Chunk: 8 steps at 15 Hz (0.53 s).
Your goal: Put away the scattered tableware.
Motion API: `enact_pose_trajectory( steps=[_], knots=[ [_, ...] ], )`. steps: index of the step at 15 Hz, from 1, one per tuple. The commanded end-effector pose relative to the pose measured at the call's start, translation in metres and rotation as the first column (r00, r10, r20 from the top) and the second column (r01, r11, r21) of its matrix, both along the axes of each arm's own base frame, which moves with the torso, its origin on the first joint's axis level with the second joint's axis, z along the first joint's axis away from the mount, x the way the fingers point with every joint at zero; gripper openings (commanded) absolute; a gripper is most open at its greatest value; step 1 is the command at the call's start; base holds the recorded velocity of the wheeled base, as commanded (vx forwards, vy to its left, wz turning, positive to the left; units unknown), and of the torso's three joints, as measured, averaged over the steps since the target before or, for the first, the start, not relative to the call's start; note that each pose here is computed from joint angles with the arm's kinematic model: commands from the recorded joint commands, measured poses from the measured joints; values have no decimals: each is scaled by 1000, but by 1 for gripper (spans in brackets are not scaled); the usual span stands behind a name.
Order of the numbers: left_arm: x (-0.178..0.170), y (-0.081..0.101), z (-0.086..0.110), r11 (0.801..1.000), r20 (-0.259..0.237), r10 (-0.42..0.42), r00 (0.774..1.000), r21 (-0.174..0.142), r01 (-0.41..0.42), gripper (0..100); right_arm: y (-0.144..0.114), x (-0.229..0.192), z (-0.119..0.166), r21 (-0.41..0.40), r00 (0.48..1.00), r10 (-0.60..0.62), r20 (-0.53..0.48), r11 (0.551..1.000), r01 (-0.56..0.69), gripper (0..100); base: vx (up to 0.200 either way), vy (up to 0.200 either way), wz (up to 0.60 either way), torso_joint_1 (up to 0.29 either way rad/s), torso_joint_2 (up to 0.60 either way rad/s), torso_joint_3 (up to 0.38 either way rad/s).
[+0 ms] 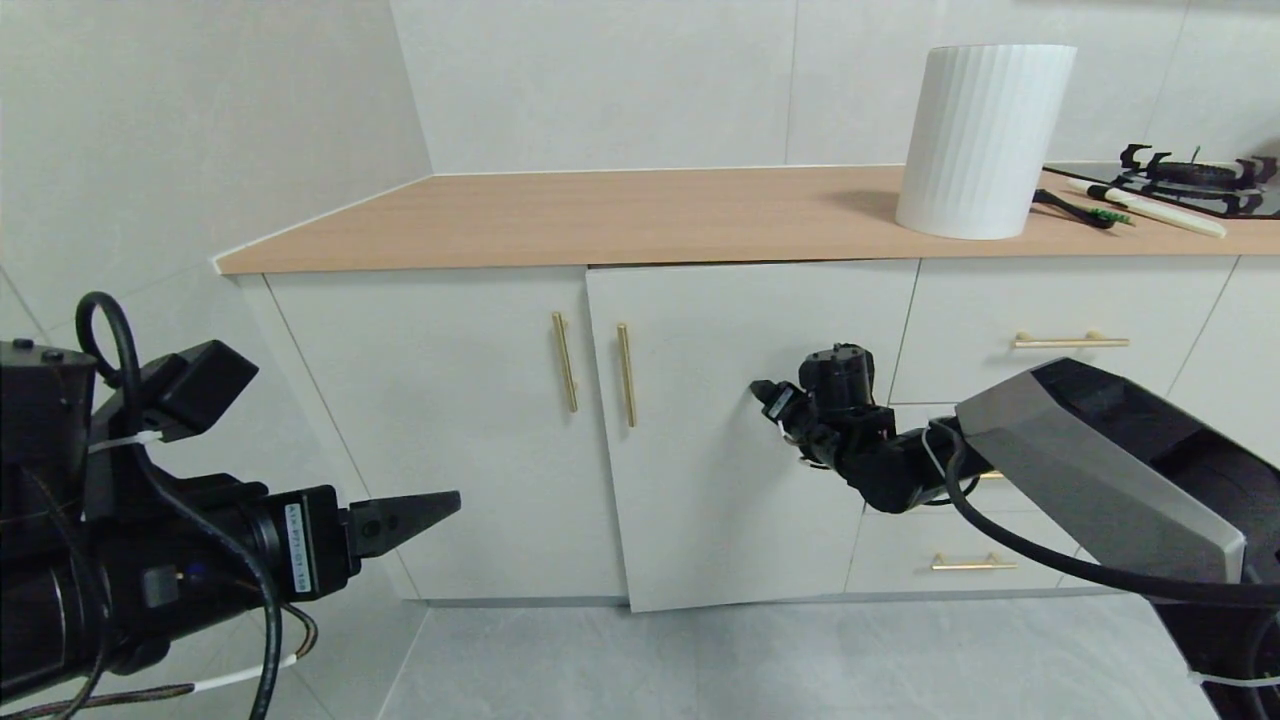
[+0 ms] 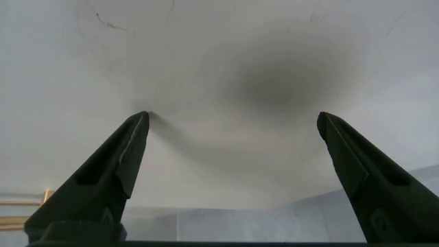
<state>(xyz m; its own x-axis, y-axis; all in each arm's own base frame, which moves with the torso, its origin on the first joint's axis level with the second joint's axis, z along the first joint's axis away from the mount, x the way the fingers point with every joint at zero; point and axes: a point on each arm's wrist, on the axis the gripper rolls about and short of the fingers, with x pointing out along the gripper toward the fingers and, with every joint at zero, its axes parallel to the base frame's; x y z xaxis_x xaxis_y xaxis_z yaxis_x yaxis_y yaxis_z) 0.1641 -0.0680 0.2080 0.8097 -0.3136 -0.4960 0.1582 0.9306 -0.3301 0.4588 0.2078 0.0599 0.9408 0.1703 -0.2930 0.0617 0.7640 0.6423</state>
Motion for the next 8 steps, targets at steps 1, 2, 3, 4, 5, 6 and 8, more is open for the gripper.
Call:
enact_pose_trajectory(
  steps=[1, 2, 3, 4, 5, 6, 8],
  knots=[
    [0, 0, 0, 1000, -1, 0, 1000, 0, 0, 100, -1, 1, -1, -1, 1000, -5, 0, 1000, 5, 100, 0, 0, 0, 0, 0, 0],
    [0, 0, 0, 1000, -1, 3, 1000, 0, -3, 100, 0, 4, 2, 6, 1000, -11, 15, 1000, 11, 100, 0, 0, 0, 0, 0, 0],
    [0, 0, 0, 1000, 0, 3, 1000, -1, -3, 100, -4, 10, -1, -7, 999, -50, 4, 999, 50, 100, 0, 0, 0, 0, 0, 0],
    [1, 0, 0, 1000, -1, 3, 1000, 0, -3, 100, -4, 13, -2, -15, 998, -65, 0, 998, 65, 100, 0, 0, 0, 0, 0, 0],
    [1, 0, -1, 1000, -4, 3, 1000, 1, -3, 100, -5, 16, -4, -19, 997, -77, -6, 997, 77, 100, 0, 0, 0, 0, 0, 0],
    [1, 0, -1, 1000, -4, 3, 1000, 1, -3, 100, -6, 17, -5, -20, 996, -83, -9, 996, 83, 100, 0, 0, 0, 0, 0, 0],
    [1, 0, -1, 1000, -5, 3, 1000, 1, -3, 100, -7, 17, -5, -21, 996, -86, -8, 996, 86, 100, 0, 0, 0, 0, 0, 0]
  ],
)
